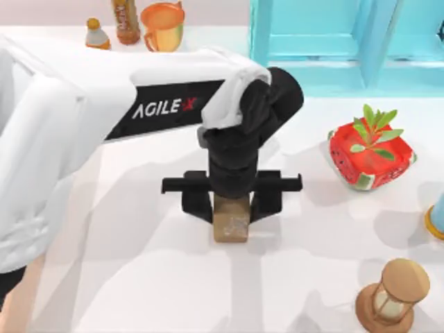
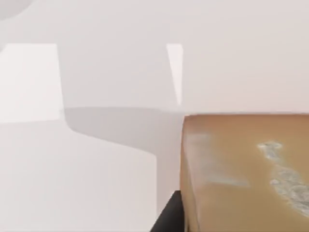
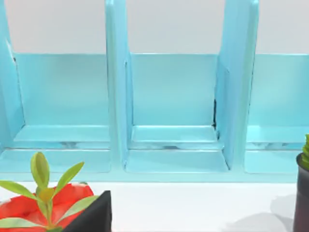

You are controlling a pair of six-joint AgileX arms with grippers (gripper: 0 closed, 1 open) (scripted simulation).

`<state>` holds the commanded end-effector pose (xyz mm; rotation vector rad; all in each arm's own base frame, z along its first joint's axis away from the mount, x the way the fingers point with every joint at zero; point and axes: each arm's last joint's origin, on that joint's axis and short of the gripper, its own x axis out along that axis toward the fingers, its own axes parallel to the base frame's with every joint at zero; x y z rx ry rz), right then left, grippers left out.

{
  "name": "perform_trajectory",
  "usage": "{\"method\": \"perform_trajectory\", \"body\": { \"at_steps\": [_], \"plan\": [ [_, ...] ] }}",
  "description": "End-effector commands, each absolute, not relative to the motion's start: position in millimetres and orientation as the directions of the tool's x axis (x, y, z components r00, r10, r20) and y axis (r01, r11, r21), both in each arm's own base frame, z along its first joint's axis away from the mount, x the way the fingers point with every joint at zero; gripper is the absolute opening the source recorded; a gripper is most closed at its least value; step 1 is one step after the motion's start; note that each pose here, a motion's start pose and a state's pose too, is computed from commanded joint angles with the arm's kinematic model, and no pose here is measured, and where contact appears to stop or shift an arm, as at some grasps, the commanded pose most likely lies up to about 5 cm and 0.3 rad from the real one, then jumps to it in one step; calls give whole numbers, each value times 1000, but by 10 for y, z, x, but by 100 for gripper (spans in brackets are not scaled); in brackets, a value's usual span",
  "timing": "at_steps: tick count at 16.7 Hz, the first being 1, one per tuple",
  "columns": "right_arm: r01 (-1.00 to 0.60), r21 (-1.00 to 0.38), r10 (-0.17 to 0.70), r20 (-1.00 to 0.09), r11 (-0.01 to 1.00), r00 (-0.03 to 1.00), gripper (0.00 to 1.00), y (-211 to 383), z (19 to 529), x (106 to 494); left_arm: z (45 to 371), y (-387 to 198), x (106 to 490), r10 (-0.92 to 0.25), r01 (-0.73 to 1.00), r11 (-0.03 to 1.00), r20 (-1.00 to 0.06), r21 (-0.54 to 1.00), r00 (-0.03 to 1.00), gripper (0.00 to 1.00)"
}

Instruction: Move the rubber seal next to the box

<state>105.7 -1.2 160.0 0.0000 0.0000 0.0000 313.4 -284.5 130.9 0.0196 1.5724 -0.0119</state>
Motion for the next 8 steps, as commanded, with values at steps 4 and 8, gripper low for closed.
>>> {"method": "perform_trajectory", "body": {
  "at_steps": [4, 8],
  "plan": [
    [0, 0, 0, 0, 1000, 1000, 100, -12, 1600, 1057, 1309, -2845, 3134, 5, 20, 1000, -1000, 5, -2, 0],
    [0, 0, 0, 0, 1000, 1000, 100, -12, 1600, 1057, 1309, -2845, 3134, 5, 20, 1000, -1000, 5, -2, 0]
  ]
}}
